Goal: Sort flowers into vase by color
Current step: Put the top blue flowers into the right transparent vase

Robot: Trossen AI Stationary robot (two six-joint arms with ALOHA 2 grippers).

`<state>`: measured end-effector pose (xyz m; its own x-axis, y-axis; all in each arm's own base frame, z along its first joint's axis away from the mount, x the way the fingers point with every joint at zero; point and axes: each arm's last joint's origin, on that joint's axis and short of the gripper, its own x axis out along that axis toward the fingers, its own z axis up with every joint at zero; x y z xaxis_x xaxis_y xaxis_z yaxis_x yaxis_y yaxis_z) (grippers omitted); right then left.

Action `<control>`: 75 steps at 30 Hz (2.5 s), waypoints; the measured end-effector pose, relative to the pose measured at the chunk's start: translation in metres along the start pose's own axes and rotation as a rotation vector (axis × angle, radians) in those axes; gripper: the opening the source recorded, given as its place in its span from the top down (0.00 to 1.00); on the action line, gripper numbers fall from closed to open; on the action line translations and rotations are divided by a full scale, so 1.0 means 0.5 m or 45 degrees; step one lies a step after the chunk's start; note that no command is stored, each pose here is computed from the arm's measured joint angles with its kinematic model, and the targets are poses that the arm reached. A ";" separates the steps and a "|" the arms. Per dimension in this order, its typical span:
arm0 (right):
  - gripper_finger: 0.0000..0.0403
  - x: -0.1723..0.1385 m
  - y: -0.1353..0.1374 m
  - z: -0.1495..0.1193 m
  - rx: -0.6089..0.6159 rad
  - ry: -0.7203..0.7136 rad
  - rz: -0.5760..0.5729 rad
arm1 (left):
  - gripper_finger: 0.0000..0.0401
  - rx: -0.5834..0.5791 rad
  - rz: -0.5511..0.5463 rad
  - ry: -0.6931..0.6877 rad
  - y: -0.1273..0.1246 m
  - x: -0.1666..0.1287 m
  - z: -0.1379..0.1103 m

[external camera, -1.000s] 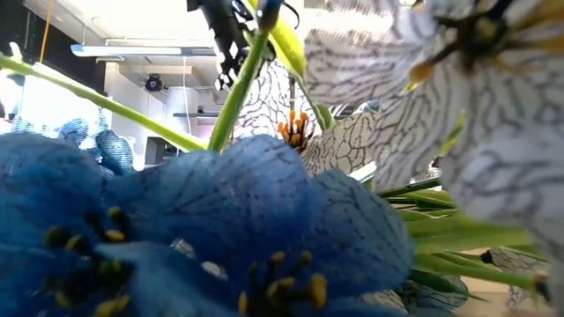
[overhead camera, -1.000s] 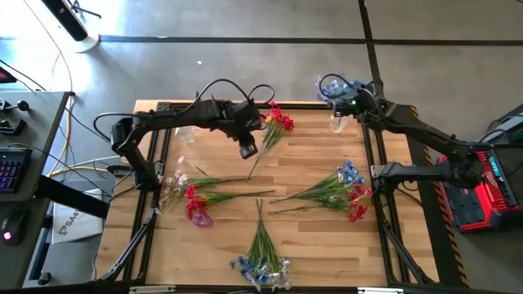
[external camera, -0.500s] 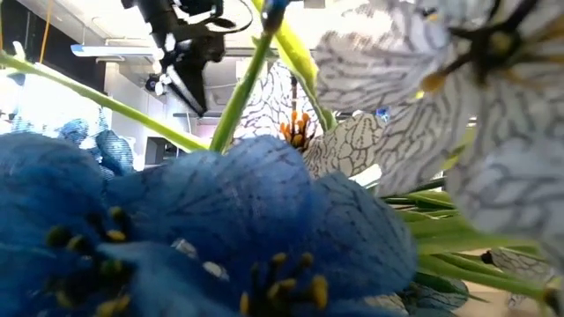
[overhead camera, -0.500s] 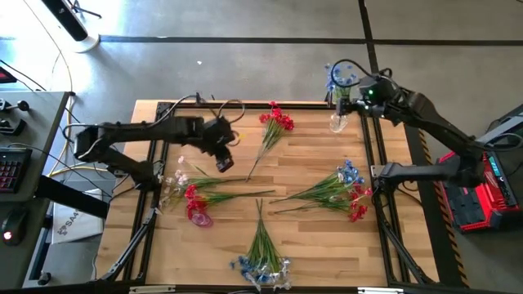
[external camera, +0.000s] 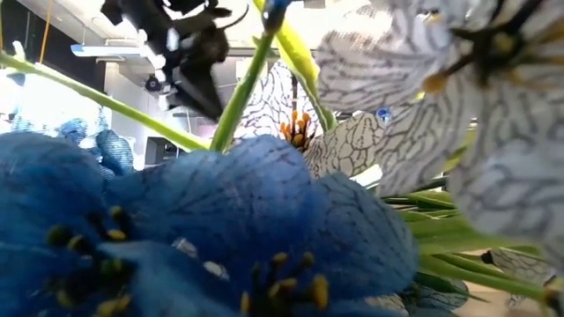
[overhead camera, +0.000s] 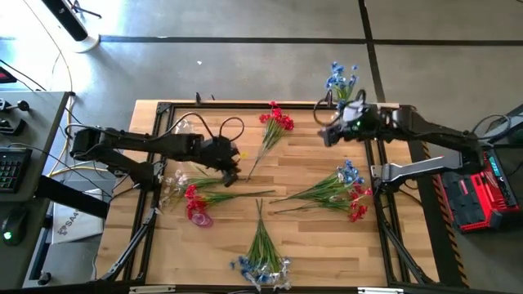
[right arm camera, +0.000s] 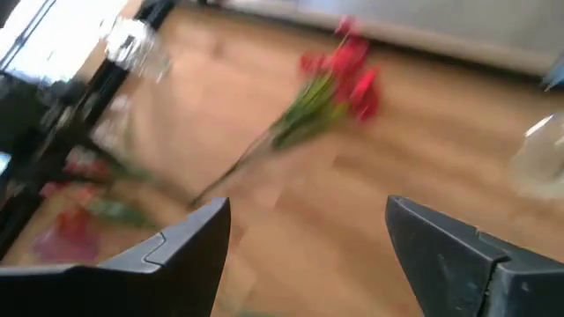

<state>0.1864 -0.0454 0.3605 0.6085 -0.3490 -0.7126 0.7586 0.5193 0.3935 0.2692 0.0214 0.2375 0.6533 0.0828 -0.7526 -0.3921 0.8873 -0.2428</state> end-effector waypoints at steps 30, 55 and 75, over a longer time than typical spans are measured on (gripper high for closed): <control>0.28 -0.033 0.048 -0.152 0.114 0.257 -0.020 | 0.77 0.325 -0.274 -0.107 -0.113 0.388 0.188; 0.28 -0.044 0.053 -0.172 0.123 0.322 0.001 | 0.78 0.543 -0.199 -0.140 -0.150 0.510 0.108; 0.28 -0.047 0.053 -0.177 0.115 0.353 0.005 | 0.83 0.444 -0.108 -0.153 -0.159 0.492 0.113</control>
<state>0.1717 0.0458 0.3361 0.5343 -0.1144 -0.8375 0.7816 0.4444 0.4378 0.4976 -0.0032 0.1064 0.7534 0.0369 -0.6565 -0.1029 0.9927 -0.0624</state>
